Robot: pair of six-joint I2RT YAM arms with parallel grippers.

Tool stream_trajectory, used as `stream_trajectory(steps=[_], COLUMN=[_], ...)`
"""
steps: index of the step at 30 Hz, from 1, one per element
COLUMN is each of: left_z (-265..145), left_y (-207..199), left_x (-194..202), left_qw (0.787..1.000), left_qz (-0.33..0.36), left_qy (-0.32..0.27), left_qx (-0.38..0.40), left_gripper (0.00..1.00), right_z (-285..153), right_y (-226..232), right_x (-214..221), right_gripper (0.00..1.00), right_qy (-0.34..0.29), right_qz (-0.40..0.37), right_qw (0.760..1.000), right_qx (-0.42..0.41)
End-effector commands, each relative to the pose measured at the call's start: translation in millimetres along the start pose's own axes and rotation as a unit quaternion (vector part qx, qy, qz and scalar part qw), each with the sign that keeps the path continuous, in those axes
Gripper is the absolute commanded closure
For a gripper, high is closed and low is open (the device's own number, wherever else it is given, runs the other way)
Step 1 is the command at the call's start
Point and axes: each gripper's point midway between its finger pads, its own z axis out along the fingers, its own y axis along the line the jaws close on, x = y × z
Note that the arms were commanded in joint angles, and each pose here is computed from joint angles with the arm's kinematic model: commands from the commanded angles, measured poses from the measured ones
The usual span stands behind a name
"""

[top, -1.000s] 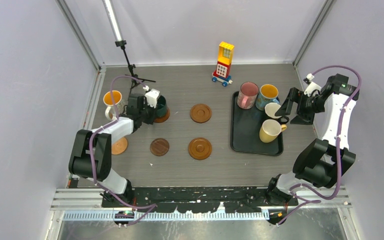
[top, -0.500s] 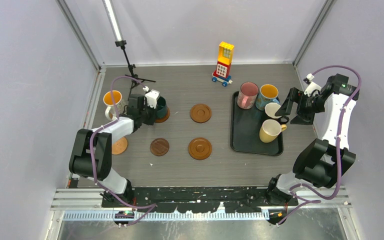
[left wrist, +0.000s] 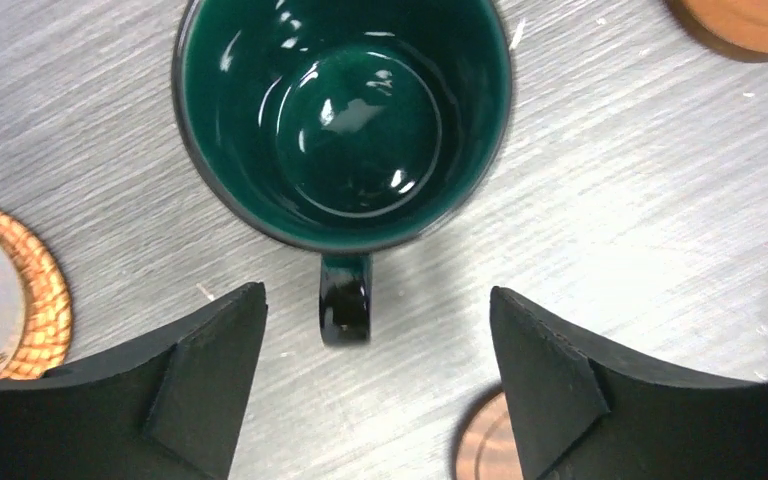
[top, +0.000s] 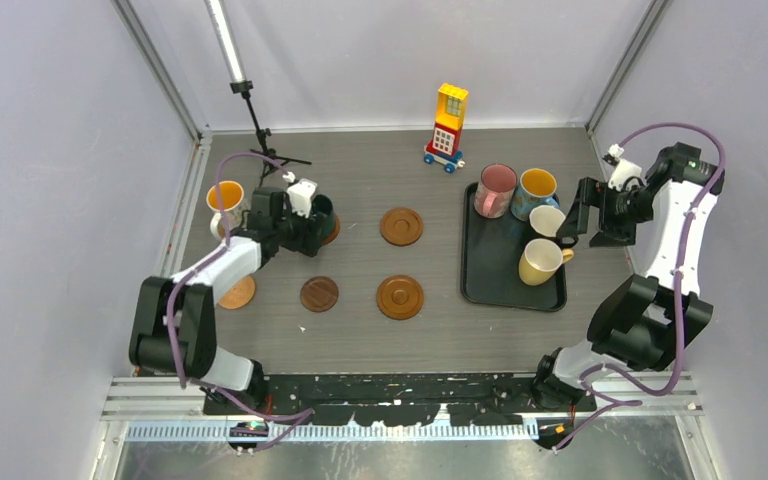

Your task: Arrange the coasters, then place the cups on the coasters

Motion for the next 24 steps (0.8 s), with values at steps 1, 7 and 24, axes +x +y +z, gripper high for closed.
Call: stream_trajectory(steps=[1,7,24], left_z=[-46.2,-90.0,-102.7], left_y=[-9.3,-34.7,-95.7], left_x=[-39.7,-60.2,-48.3], left_qw=[0.999,0.992,0.980], left_qz=[0.027,0.079,0.118], left_qy=[-0.042,-0.047,-0.040], left_qx=[0.022,0.086,0.156], left_gripper=[0.11,0.00,0.00], right_z=[-18.0,-8.0,32.2], right_y=[-21.8,-66.6,-95.9], right_x=[4.5,-12.6,-23.6], right_gripper=[0.11,0.12,0.28], right_qy=[0.041,0.073,0.099], right_qz=[-0.115,-0.164,-0.152], right_qw=[0.991,0.978,0.977], right_qx=[0.049,0.106,0.109])
